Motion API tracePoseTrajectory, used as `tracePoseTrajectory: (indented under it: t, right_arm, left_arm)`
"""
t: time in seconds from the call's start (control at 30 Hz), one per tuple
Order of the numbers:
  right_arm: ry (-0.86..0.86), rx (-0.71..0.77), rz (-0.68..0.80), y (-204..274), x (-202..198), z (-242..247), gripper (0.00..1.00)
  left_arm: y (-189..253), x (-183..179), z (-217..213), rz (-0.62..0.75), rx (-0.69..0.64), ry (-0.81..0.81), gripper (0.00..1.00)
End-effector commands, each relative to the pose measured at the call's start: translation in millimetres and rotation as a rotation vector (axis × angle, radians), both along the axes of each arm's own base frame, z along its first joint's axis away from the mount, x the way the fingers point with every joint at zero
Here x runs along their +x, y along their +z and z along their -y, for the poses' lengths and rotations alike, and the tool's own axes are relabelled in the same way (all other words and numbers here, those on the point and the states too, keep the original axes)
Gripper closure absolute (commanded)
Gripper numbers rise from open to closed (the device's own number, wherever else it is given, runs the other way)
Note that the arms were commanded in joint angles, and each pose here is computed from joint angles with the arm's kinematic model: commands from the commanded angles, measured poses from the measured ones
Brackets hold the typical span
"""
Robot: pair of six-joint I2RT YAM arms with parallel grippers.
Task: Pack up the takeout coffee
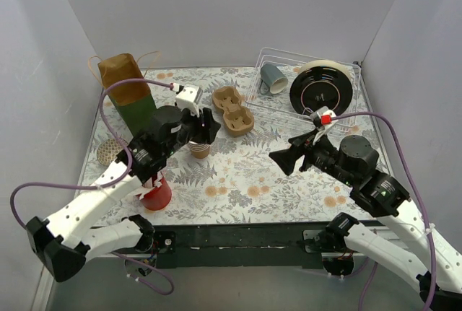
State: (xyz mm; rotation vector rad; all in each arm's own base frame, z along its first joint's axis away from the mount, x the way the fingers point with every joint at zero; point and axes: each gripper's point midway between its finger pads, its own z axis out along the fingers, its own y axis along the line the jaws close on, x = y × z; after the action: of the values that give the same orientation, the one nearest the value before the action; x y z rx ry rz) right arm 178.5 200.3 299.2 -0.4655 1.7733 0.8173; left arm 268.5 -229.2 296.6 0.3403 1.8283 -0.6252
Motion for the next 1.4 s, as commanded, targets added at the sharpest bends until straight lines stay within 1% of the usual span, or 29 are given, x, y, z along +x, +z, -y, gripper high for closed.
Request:
tracePoseTrajectory:
  t: [0.0,0.1,0.27,0.33,0.5,0.57,0.7,0.83,1.0,1.1,1.27,1.37]
  right_arm:
    - [0.143,0.001,0.086,7,-22,-6,0.12]
    - [0.126,-0.010,0.097,4,-23,0,0.13]
    - [0.111,-0.037,0.111,1,-23,7,0.15]
    - [0.107,-0.038,0.116,1,-24,9,0.14]
    - [0.099,-0.032,0.132,3,-24,11,0.13]
    - [0.100,-0.032,0.129,3,-25,11,0.13]
    - [0.100,-0.035,0.121,1,-25,11,0.13]
    - [0.091,-0.039,0.119,0,-24,12,0.12]
    - [0.087,-0.039,0.120,0,-23,13,0.12]
    - [0.085,-0.045,0.119,0,-23,13,0.12]
    - [0.082,-0.045,0.119,0,-22,13,0.12]
    - [0.079,-0.045,0.120,1,-21,13,0.13]
  left_arm:
    - [-24,17,-28,-0.103,0.188,0.171,0.48]
    - [-34,24,-34,-0.144,0.262,0.217,0.49]
    - [-51,27,-35,-0.179,0.337,0.208,0.51]
    - [-56,24,-31,-0.191,0.338,0.181,0.51]
    - [-72,27,-32,-0.210,0.358,0.202,0.53]
    - [-81,28,-31,-0.216,0.370,0.192,0.57]
    - [-91,28,-24,-0.232,0.384,0.159,0.57]
    - [-98,31,-21,-0.244,0.399,0.154,0.59]
    - [-110,32,-20,-0.257,0.425,0.143,0.59]
    - [-116,34,-20,-0.264,0.439,0.146,0.62]
    - [-123,36,-20,-0.266,0.460,0.141,0.61]
    - [-126,37,-22,-0.261,0.471,0.149,0.65]
